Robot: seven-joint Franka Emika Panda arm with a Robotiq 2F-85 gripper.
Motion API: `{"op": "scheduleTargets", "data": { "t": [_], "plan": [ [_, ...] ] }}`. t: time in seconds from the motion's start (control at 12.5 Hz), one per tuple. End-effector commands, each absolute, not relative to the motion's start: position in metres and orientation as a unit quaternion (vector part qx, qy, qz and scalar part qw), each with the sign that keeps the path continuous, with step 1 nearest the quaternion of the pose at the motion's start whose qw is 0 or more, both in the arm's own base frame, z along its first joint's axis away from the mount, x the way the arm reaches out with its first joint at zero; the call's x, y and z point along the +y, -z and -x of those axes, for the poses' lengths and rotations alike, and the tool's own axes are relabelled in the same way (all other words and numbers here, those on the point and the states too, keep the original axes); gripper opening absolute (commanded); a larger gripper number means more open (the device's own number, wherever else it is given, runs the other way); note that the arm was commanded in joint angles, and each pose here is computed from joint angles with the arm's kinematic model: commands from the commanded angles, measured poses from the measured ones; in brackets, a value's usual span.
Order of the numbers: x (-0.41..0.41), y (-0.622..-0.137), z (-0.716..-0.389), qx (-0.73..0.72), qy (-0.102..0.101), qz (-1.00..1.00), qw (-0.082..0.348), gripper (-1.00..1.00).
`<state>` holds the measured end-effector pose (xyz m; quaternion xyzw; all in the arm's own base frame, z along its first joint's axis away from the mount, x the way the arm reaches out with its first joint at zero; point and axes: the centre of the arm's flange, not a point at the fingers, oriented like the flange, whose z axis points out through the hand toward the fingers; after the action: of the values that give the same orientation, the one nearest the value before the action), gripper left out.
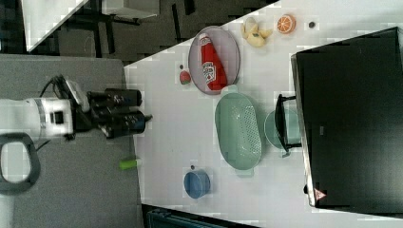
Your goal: Drag strainer right to left.
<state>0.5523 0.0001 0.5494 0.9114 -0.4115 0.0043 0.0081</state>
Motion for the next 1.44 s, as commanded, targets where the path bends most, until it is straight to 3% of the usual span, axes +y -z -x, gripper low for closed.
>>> {"op": "scheduleTargets", "data": {
  "t": [0.08,0.24,0.64,1.12,1.44],
  "plan": [
    [-0.03,-0.632,-0.386,-0.455,-0.005,-0.89,0.008,0.59],
    [-0.03,-0.63,-0.387,-0.455,-0.004,-0.89,0.009,0.99],
    [-0.02,-0.582,-0.411,-0.449,0.012,-0.893,0.022,1.0],
    [-0.009,-0.427,-0.459,-0.573,0.052,-0.816,0.057,1.0],
    [-0.008,-0.333,-0.485,-0.611,0.051,-0.788,0.058,1.0]
  ]
}}
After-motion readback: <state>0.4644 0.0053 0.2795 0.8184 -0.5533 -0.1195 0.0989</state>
